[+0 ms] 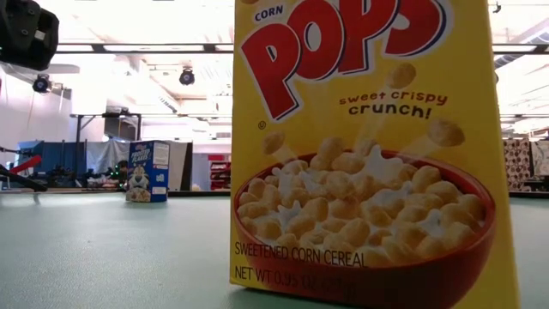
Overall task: Stack cereal on shelf
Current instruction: Put the right yellow cereal box onto the shelf
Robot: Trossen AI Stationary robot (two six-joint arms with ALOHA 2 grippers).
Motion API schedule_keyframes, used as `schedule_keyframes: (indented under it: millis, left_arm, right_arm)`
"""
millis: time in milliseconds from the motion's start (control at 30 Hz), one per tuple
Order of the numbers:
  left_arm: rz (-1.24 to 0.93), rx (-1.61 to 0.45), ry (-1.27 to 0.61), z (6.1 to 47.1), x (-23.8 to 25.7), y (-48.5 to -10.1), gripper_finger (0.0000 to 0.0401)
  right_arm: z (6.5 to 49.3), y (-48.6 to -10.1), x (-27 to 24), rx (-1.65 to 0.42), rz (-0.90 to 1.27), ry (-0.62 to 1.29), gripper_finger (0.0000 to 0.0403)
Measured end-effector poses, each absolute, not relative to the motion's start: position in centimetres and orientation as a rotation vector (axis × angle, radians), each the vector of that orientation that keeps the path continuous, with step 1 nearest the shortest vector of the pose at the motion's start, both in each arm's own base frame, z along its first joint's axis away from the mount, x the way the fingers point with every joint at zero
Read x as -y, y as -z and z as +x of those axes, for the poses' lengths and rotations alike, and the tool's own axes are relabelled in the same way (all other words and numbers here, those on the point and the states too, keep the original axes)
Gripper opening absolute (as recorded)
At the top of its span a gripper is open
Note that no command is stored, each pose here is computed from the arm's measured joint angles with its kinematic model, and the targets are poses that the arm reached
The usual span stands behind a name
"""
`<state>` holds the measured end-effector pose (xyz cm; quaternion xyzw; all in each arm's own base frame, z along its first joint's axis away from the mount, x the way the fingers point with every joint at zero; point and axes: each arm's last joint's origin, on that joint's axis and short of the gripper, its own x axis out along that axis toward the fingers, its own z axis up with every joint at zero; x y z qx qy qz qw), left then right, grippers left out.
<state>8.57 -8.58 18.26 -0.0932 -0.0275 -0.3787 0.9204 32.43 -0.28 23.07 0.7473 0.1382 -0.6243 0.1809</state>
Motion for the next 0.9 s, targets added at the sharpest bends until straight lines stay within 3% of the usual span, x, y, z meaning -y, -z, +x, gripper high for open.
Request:
schedule_keyframes:
  millis: [467, 900]
  left_arm:
    - [-0.192, 0.056, 0.778, 8.6, 8.6, -18.3, 0.0398]
    - [-0.192, 0.057, 0.778, 8.6, 8.6, -18.3, 0.0398]
  right_arm:
    - [28.1, -27.2, 0.2, -0.419, 2.042, 1.861, 0.0287]
    - [21.9, -31.3, 1.5, -0.378, 1.770, 1.876, 0.0292]
